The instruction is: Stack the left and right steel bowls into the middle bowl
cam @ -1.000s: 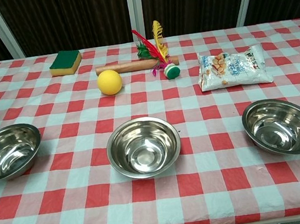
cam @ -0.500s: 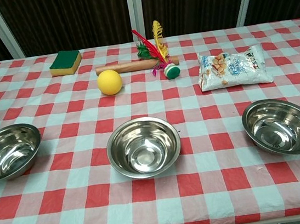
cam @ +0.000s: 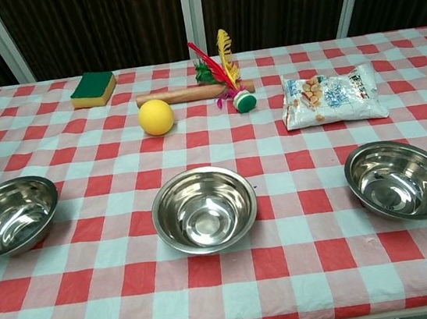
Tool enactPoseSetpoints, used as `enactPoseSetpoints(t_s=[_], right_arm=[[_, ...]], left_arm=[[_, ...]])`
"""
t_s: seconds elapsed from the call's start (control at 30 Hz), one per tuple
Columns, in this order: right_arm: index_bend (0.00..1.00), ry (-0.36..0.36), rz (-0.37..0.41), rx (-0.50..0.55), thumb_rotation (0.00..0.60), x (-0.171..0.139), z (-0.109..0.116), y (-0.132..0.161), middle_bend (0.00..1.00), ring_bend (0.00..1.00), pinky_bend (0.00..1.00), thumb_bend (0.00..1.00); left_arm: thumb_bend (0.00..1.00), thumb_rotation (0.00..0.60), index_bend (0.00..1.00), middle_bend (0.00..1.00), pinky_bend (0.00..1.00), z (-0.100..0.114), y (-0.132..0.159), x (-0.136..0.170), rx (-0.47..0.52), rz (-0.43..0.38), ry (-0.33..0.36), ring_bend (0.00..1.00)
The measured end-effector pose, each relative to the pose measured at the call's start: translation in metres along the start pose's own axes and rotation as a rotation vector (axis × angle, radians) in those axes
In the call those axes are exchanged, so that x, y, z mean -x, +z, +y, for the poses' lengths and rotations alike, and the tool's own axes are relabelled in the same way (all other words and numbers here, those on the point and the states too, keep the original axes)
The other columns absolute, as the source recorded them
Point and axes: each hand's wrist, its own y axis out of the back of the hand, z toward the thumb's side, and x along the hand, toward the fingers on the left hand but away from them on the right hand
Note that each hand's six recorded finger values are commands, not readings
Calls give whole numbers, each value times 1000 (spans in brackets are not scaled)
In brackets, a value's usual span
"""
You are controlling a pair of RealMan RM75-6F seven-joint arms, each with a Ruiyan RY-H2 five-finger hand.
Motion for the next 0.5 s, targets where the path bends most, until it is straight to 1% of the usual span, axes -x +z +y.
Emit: enactPoseSetpoints(t_s=[0.1,0.23,0.3,0.5], right_arm=[[5,27,35,-12,600,-5,-9,14,116,23,42,0],[69,63,83,-26,600,-11,-23,34,180,98,130,0],[97,75,102,-29,600,-13,-29,43,207,131,158,0],[129,130,145,-52,600,-17,-47,61,227,140,166,0]], left_arm=[[0,600,64,0,85,2,0,1,1,2,3,9],[0,600,64,0,85,4,-2,3,3,5,1,9],[0,600,64,0,85,5,-3,4,10,5,-4,9],[0,597,64,0,85,7,-6,7,39,3,-20,9]])
